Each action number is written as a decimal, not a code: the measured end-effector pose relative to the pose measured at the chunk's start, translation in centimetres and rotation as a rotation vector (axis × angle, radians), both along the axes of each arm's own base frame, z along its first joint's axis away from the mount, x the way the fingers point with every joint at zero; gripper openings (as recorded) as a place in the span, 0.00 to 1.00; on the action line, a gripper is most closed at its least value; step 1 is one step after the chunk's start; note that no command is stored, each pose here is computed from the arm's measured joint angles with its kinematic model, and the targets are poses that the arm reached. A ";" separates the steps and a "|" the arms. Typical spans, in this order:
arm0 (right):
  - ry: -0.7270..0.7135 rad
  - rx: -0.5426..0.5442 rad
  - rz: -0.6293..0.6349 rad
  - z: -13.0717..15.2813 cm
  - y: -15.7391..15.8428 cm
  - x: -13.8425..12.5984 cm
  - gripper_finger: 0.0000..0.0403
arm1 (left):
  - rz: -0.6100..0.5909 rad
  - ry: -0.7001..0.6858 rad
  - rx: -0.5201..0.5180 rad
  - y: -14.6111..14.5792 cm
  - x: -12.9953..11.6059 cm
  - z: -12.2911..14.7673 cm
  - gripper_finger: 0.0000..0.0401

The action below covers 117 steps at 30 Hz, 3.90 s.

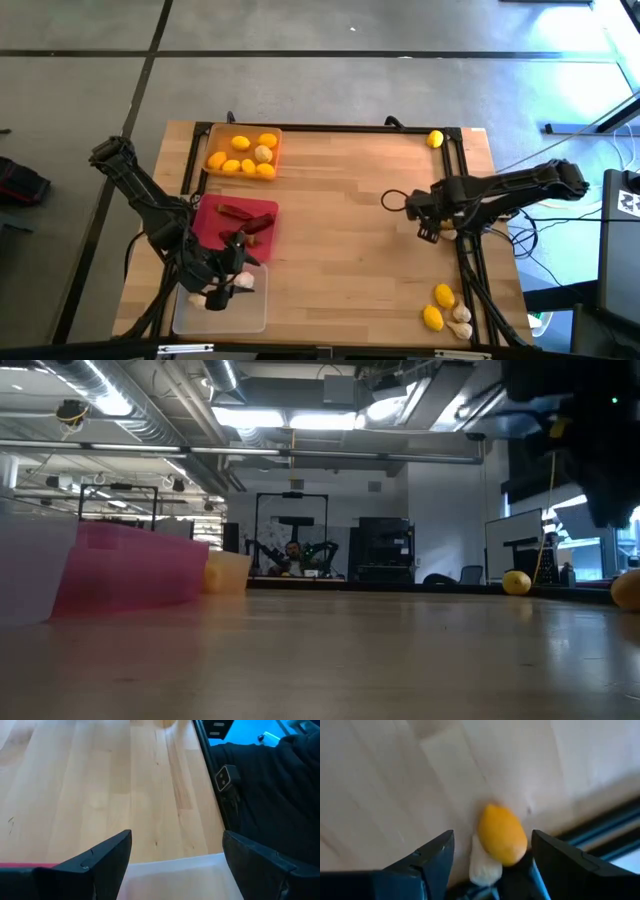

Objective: Sort produce into baskets
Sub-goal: Put the lemon into the yellow bin

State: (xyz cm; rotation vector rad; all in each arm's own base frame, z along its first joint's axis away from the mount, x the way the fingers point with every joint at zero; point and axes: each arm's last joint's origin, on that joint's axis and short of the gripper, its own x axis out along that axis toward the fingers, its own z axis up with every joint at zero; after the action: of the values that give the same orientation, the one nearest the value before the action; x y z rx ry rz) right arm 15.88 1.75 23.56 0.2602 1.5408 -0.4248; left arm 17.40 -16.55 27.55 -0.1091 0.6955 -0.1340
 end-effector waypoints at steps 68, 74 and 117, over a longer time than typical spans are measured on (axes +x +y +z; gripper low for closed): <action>0.389 -0.039 0.195 -7.9 -2.4 6.9 0.35 | 0.179 -0.026 -0.010 2.0 1.6 0.0 0.77; 0.187 -0.090 0.246 -5.4 -2.6 9.5 0.35 | 0.219 -0.048 0.059 3.1 2.4 0.1 0.77; -1.118 -0.037 0.568 6.3 1.1 21.2 0.35 | 0.480 -0.331 0.198 8.4 5.6 -3.9 0.77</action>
State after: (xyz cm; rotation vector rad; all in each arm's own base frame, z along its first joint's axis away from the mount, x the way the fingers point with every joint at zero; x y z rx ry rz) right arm 37.12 2.88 29.86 -0.0030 0.4531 0.1581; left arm 22.95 -8.18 23.66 -0.0593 0.3342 0.3701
